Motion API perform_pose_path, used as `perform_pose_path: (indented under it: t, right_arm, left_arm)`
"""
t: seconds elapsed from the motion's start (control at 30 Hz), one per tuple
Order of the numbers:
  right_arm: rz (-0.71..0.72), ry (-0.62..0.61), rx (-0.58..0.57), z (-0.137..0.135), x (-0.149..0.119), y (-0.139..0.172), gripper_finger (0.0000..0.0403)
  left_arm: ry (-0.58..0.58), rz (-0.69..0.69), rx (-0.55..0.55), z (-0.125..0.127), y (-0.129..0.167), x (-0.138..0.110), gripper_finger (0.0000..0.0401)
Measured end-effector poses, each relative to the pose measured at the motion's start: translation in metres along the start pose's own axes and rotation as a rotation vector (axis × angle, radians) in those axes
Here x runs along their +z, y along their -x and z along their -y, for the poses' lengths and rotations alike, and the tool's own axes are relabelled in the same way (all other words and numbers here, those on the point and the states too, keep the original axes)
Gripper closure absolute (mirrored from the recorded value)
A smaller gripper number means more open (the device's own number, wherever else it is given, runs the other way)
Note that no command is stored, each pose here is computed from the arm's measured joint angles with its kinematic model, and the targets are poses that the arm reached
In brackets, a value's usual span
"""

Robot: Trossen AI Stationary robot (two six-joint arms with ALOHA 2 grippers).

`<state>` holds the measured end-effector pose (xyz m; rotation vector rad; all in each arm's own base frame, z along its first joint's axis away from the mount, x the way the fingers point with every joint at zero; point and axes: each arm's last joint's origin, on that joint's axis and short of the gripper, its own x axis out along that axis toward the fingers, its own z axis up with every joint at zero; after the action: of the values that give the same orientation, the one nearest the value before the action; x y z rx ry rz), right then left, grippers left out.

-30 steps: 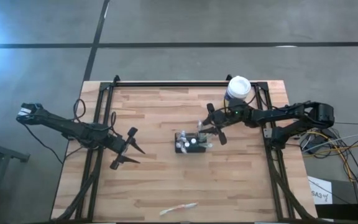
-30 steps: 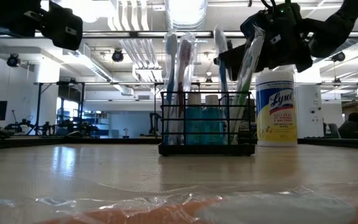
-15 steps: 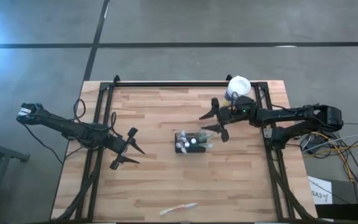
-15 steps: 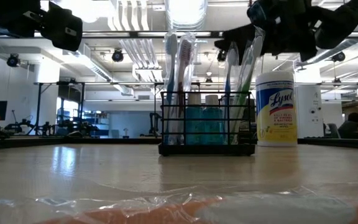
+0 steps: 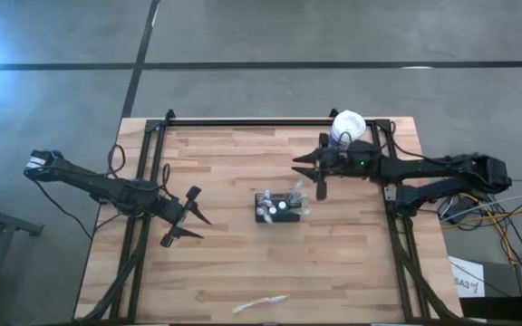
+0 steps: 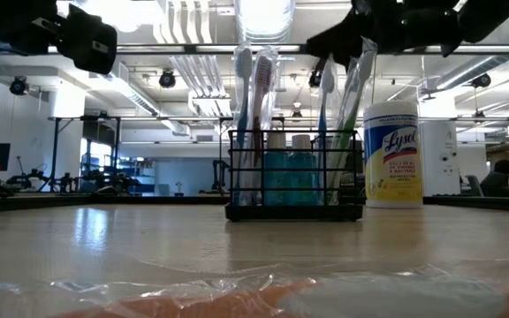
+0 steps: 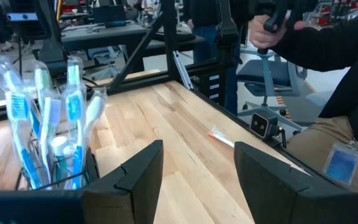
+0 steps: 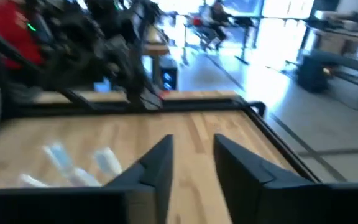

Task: Pick & Place toothbrushing station
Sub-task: Put the orange toothbrush into the mesh organizer

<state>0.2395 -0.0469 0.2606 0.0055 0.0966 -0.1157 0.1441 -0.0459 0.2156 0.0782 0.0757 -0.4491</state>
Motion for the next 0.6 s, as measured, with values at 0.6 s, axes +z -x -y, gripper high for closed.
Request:
perform_pose_path:
  t: [0.6]
  right_arm:
    - [-0.076,-0.001,0.054,-0.022,0.004,-0.007,0.039]
  left_arm:
    - [-0.001,0.008,-0.005,0.001,0.001,-0.006,0.02]
